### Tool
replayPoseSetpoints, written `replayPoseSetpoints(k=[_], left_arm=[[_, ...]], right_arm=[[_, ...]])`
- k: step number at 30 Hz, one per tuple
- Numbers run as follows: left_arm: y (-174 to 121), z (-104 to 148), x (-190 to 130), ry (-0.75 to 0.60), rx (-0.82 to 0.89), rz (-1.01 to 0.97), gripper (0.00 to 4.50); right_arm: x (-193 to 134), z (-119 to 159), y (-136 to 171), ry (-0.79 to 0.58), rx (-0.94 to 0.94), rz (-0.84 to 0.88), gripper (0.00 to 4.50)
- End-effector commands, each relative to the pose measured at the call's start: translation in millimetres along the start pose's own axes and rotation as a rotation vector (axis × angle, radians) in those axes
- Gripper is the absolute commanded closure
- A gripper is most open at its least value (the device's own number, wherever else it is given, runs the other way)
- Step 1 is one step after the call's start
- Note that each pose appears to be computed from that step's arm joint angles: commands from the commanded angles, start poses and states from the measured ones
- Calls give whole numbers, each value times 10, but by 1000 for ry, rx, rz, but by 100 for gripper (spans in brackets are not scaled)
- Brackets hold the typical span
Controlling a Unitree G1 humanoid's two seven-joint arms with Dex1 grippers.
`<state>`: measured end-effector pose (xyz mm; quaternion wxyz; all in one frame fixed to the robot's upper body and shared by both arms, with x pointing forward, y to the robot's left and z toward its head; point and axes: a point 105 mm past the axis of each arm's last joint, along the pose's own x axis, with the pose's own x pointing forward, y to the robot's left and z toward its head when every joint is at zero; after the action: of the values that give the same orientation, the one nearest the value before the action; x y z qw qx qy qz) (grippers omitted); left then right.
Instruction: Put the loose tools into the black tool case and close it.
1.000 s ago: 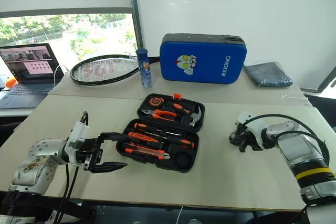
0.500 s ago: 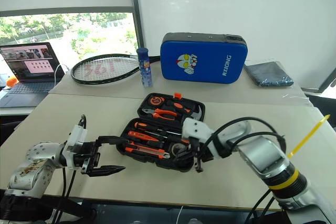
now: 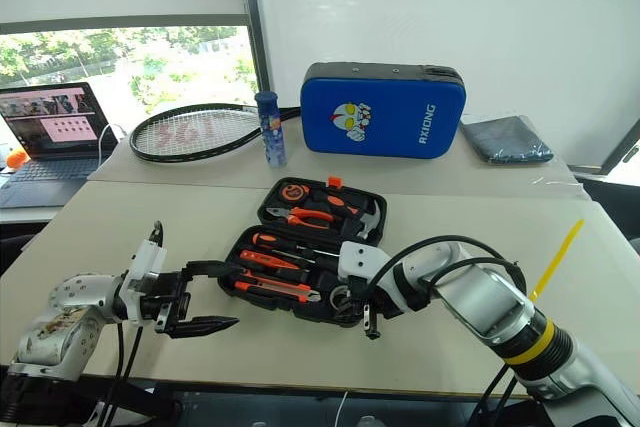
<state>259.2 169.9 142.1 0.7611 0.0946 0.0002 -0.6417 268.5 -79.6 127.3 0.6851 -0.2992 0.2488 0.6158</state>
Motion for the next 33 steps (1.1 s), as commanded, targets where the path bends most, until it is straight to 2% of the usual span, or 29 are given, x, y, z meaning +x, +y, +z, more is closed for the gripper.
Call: replayPoseSetpoints(k=[1,3,5,9,14,17,20,23,24,25,26,30,31,33], left_arm=[[-9,93,-10,-5,35,-4,0],[-4,94,-14,-4,36,-2,0],[2,94,-19,-1,37,0,0],[14,86,-29,3,33,15,0],[149,139,-138,-21,10,124,0],[294,125,-330,-10,-12,226,0],[531,39,-545,35,-49,392,68],[776,-69,-668,89,-61,548,187],[868,-110,-687,99,-74,601,221],[947,-151,-688,111,-83,645,245],[1016,-186,-677,122,-82,682,292],[1107,-282,-452,125,-106,668,428],[1118,-309,-371,130,-108,661,447],[1120,-366,-220,149,-113,634,447]], right_arm=[[16,-27,8,23,6,11,438],[22,-13,7,17,0,10,369],[21,5,-4,12,-9,5,321],[-47,98,-93,-37,-46,-52,176],[-345,243,76,-203,-25,42,5],[-577,185,84,-283,-21,12,5],[-713,-95,-33,-304,79,-105,79],[-707,-431,-175,-248,86,-257,193],[-701,-517,-266,-247,79,-339,218],[-684,-598,-323,-239,89,-391,242],[-666,-657,-370,-228,82,-433,287],[-593,-787,-574,-207,48,-580,418],[-559,-796,-602,-203,46,-593,443],[-510,-797,-688,-190,29,-643,443]])
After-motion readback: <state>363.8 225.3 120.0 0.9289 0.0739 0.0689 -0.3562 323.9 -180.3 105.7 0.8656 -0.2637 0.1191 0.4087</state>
